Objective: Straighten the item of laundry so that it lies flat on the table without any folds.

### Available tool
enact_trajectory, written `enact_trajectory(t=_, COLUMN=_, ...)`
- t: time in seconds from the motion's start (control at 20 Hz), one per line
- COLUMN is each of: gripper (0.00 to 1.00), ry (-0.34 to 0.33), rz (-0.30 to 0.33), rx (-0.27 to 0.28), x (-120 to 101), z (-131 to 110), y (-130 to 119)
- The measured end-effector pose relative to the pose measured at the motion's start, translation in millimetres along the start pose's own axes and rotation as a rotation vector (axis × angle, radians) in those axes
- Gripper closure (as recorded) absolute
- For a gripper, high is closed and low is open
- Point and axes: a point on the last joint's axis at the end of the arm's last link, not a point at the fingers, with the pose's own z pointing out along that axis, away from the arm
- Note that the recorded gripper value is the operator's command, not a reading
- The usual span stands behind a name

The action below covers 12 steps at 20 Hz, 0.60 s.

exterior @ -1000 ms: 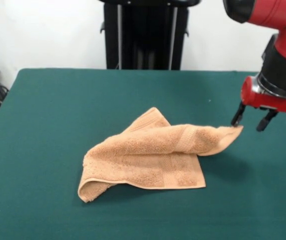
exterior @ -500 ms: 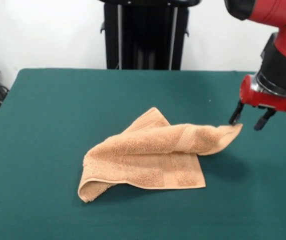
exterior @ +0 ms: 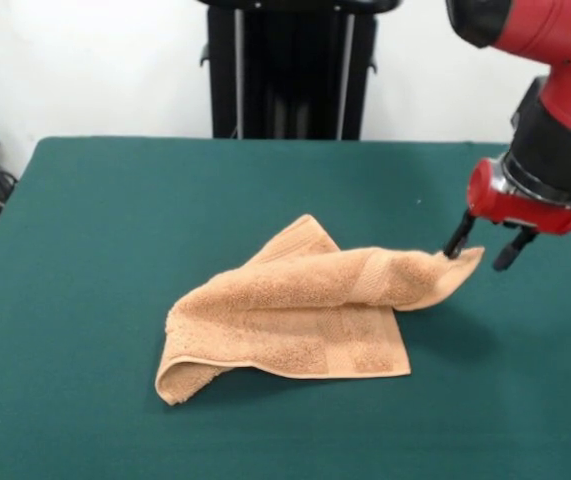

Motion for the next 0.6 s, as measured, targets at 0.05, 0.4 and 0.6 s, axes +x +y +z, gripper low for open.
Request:
enact_trajectory(t=0.05, gripper=0.00, ry=0.001, rz=-0.001, rx=0.001, x=-0.6, z=1.8, y=0.6)
enact_trajectory(t=0.4, gripper=0.00, ry=0.009, rz=-0.012, rx=0.011, x=-0.4, z=21.3, y=4.5)
enact_trajectory(t=0.6, gripper=0.00, ry=0.012, rz=-0.016, rx=0.016, x=2.3, z=30.9, y=5.4)
